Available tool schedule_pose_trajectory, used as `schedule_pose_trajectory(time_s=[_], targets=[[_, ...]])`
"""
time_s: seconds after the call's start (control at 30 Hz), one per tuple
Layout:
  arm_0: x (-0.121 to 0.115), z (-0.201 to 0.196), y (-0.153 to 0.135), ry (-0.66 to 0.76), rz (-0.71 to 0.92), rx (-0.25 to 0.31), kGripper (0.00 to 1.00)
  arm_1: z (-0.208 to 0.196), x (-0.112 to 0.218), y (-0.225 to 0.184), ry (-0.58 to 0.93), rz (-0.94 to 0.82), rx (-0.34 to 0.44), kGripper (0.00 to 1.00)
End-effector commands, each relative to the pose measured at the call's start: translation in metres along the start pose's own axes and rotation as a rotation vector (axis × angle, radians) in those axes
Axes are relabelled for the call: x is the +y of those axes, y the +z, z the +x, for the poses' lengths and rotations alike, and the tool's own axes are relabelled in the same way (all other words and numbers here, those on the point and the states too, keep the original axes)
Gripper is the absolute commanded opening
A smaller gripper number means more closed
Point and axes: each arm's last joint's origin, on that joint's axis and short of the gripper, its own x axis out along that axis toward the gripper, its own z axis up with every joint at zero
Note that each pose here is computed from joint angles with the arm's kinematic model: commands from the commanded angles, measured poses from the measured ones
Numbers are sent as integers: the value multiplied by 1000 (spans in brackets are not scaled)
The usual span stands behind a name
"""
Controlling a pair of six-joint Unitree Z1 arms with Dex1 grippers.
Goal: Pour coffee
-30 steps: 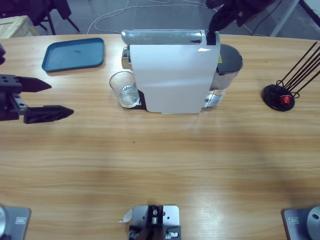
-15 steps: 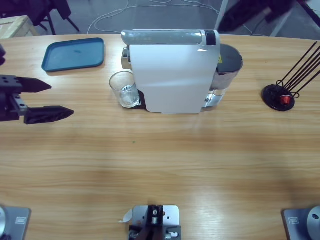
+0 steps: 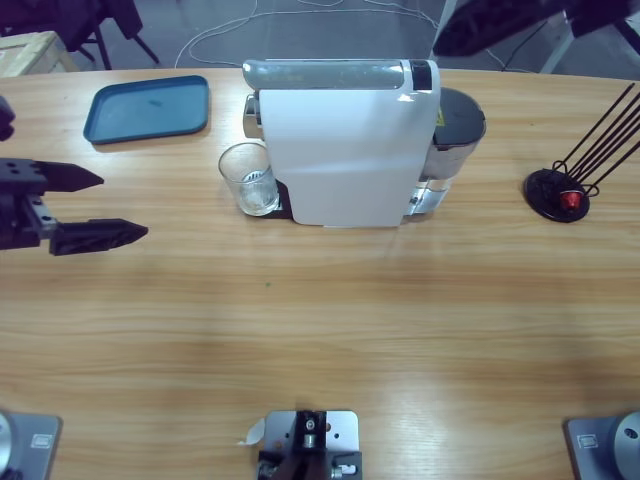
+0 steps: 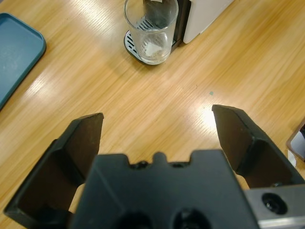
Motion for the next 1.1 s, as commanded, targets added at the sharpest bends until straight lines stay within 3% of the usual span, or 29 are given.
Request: schedule_pose_trajectory(time_s=[0.03,1.1], targets=[[-3,-2,-9,1,3,4,1000,18,-2,-1,6,19,42,1000],[-2,-3,-4,8,8,-25,1000,18,-7,0,-83,12,37,1000]])
